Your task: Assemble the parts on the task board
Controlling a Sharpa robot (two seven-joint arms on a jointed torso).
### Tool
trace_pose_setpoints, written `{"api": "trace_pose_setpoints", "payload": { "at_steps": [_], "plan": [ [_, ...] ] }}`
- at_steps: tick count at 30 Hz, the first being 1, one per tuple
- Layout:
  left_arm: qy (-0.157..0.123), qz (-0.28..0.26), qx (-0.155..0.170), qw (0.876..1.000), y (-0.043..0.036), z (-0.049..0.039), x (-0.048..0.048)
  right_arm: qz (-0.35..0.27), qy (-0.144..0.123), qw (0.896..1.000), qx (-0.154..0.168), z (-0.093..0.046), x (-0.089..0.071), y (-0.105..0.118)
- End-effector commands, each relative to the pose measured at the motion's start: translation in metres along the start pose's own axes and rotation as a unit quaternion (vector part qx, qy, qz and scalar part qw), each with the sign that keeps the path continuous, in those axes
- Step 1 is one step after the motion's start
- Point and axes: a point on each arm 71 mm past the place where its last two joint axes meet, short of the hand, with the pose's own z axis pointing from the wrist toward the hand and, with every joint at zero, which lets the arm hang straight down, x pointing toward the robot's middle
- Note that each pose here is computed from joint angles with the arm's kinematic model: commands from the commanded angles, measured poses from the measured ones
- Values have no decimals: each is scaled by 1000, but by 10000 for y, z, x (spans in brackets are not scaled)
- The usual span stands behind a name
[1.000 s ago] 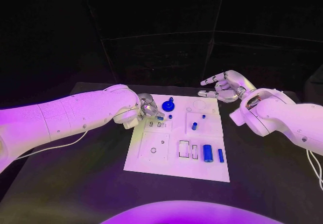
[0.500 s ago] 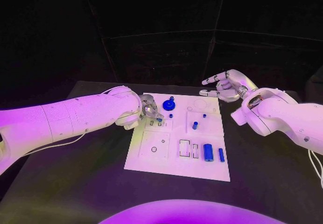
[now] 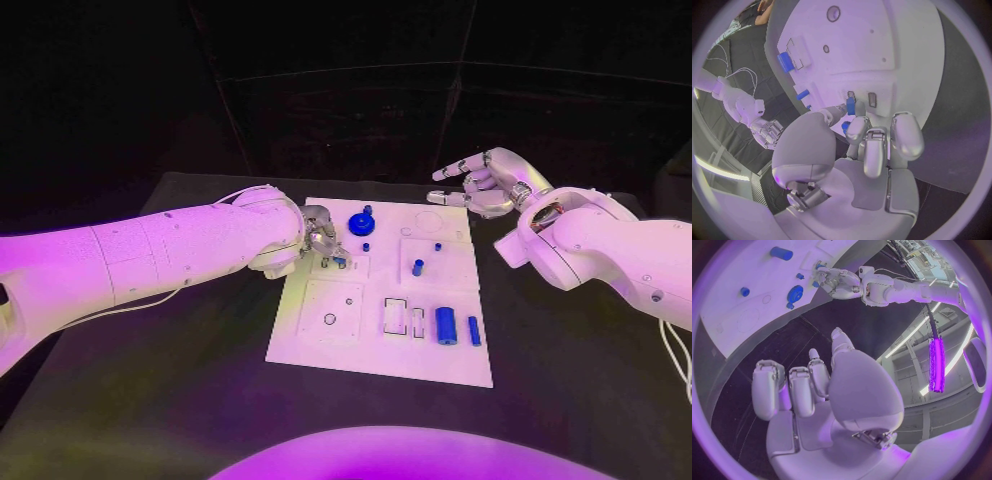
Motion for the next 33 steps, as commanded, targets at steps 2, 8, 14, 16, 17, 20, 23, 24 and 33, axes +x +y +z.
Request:
{"api": "trace_pose_setpoints", "payload": {
  "at_steps": [2, 8, 14, 16, 17, 20, 23, 24, 33],
  "plan": [
    [12, 17, -10, 1000, 7, 0, 24, 5, 3, 1000, -4, 4, 1, 16],
    [18, 20, -10, 1000, 1, -2, 38, 6, 5, 1000, -4, 7, 5, 17],
    [25, 24, -7, 999, -19, -7, 59, 6, 6, 1000, -5, 10, 9, 18],
    [27, 25, -7, 999, -23, -9, 66, 6, 6, 1000, -5, 11, 10, 19],
    [28, 26, -6, 999, -24, -10, 68, 6, 7, 1000, -5, 11, 11, 19],
    [28, 26, -6, 999, -20, -15, 71, 6, 8, 1000, -5, 11, 13, 20],
    [29, 26, -7, 999, -13, -18, 70, 6, 8, 1000, -5, 9, 9, 15],
    [29, 26, -7, 999, -11, -19, 70, 6, 8, 1000, -5, 9, 9, 14],
    [30, 27, -4, 999, -47, -11, 83, 6, 9, 1000, -5, 10, 11, 15]
  ]
}}
